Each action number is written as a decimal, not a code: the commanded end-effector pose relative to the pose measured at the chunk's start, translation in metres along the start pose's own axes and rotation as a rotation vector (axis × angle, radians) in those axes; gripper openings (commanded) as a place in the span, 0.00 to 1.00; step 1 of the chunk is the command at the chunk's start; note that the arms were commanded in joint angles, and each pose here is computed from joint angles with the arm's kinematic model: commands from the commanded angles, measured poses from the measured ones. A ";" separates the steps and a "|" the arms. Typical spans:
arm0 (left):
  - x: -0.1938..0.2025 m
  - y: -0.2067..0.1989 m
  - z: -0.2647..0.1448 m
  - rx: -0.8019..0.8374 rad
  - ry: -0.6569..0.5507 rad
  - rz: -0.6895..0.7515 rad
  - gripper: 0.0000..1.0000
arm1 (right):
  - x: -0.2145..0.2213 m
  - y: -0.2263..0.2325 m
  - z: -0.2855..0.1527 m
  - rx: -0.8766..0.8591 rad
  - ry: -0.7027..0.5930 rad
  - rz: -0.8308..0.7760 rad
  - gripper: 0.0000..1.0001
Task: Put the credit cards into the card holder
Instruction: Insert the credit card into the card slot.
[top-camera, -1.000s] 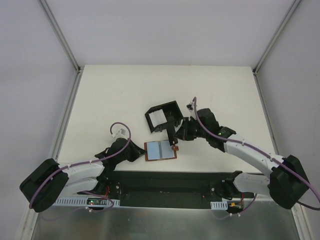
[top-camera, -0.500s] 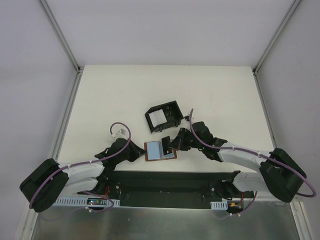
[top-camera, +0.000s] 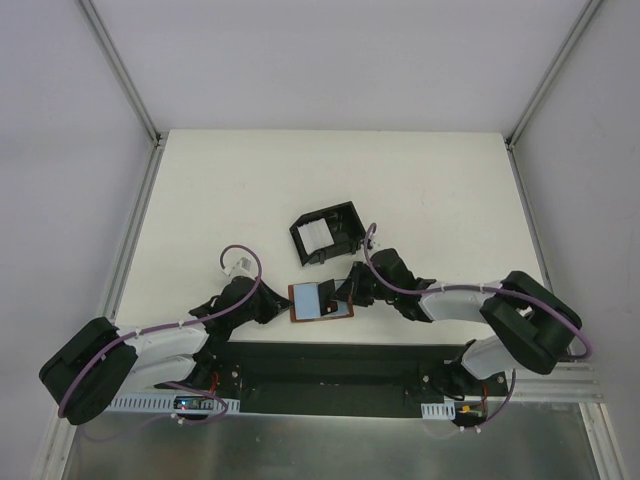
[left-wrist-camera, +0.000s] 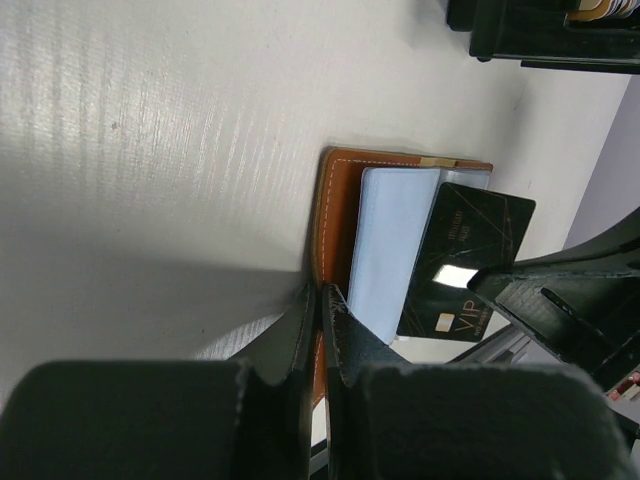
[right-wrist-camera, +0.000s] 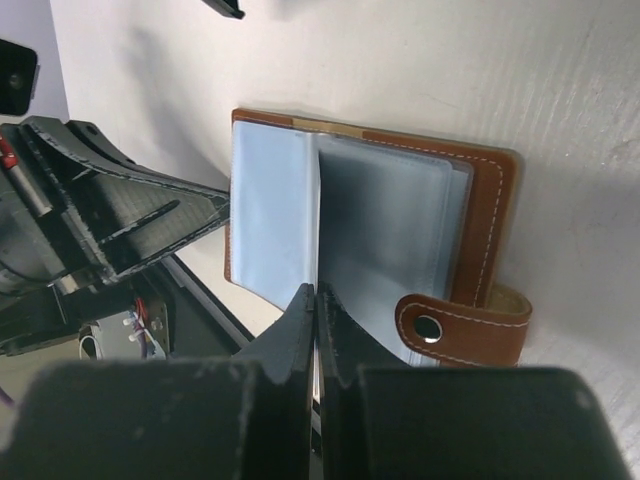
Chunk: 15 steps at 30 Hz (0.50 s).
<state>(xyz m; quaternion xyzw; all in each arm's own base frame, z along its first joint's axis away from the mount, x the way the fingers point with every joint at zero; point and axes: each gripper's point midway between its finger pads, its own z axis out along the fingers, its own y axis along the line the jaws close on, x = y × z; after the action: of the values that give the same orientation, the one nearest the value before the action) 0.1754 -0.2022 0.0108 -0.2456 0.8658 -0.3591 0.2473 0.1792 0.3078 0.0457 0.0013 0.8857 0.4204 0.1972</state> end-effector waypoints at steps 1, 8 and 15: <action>0.014 0.058 -0.006 -0.168 0.040 0.022 0.00 | -0.002 0.004 0.008 -0.037 -0.016 0.008 0.00; 0.014 0.060 -0.006 -0.174 0.041 0.027 0.00 | 0.009 -0.003 0.017 -0.058 0.017 0.045 0.00; 0.015 0.063 -0.006 -0.181 0.039 0.024 0.00 | 0.019 -0.008 0.018 -0.053 0.046 0.058 0.00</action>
<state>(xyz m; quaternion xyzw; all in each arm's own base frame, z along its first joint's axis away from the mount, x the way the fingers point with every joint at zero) 0.1753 -0.2019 0.0109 -0.2455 0.8654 -0.3595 0.2480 0.1794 0.3182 0.0302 0.0192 0.8759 0.4467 0.1814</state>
